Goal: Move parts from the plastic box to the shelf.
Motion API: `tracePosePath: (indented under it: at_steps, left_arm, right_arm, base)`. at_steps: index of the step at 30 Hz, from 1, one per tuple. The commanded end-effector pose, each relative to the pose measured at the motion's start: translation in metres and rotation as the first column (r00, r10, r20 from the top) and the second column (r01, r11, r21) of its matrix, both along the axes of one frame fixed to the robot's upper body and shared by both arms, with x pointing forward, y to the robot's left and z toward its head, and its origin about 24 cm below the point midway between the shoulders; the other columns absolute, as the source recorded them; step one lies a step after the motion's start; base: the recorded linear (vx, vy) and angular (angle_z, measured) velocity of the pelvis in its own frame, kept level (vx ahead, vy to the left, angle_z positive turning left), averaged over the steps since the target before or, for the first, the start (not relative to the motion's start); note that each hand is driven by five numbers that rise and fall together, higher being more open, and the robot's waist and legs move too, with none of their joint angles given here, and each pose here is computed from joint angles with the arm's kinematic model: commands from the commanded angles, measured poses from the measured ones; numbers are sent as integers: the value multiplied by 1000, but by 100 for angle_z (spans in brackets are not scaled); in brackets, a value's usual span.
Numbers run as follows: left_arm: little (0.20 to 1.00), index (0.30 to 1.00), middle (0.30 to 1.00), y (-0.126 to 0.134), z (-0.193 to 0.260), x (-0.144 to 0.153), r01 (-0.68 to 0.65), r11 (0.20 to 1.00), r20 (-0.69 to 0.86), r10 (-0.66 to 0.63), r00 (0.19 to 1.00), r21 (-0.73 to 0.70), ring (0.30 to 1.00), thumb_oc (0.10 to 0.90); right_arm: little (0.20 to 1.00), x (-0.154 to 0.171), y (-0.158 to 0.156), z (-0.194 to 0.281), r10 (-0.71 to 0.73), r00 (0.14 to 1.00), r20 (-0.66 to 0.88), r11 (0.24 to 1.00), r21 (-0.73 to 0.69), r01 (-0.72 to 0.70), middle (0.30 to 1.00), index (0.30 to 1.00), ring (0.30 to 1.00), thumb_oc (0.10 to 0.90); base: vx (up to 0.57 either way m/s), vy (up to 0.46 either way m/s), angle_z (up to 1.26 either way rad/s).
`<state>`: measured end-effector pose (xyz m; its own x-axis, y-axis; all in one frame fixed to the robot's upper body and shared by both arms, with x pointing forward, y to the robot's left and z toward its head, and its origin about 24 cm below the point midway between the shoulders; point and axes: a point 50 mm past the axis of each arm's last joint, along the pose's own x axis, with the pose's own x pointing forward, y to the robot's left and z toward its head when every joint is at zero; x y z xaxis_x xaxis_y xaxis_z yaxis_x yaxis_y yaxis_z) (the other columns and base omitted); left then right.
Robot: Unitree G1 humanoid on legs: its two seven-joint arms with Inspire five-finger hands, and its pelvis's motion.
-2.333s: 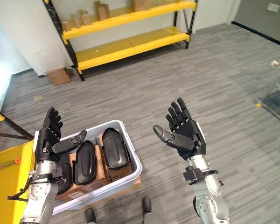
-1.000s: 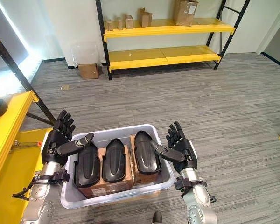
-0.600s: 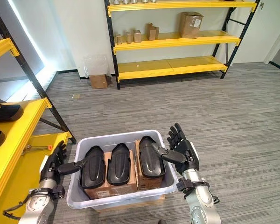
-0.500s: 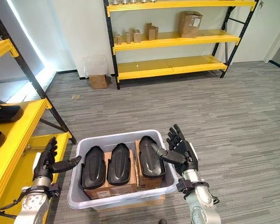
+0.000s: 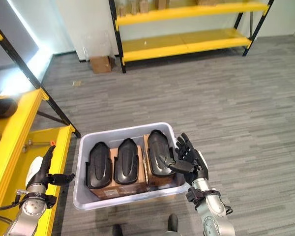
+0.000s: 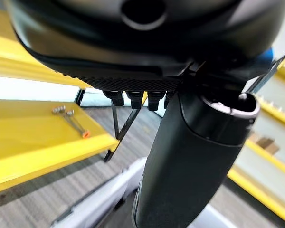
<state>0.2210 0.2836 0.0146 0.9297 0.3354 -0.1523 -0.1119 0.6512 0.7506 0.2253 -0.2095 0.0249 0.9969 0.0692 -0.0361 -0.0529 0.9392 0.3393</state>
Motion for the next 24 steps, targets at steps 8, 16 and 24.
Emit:
tracePosePath:
  at_steps: [8, 16, 24]
  left_arm:
    - [1000, 1000, 1000, -18, 87, 46, 139, 936, 301, -241, 923, 323, 1000, 900]
    - [1000, 1000, 1000, -39, 91, 53, 225, 882, 278, -358, 892, 415, 1000, 900]
    - [1000, 1000, 1000, -43, 83, 55, 249, 906, 247, -342, 906, 342, 1000, 900]
  right_arm:
    - [1000, 33, -2, 89, -52, 889, 454, 998, -17, 68, 1000, 1000, 1000, 900]
    - [1000, 35, -2, 96, -52, 868, 493, 997, -24, 74, 1000, 1000, 1000, 900]
    - [1000, 34, -4, 97, -18, 865, 501, 998, -44, 47, 1000, 1000, 1000, 900]
  base:
    - [-93, 40, -2]
    - [-65, 29, 0]
    - [-44, 13, -9]
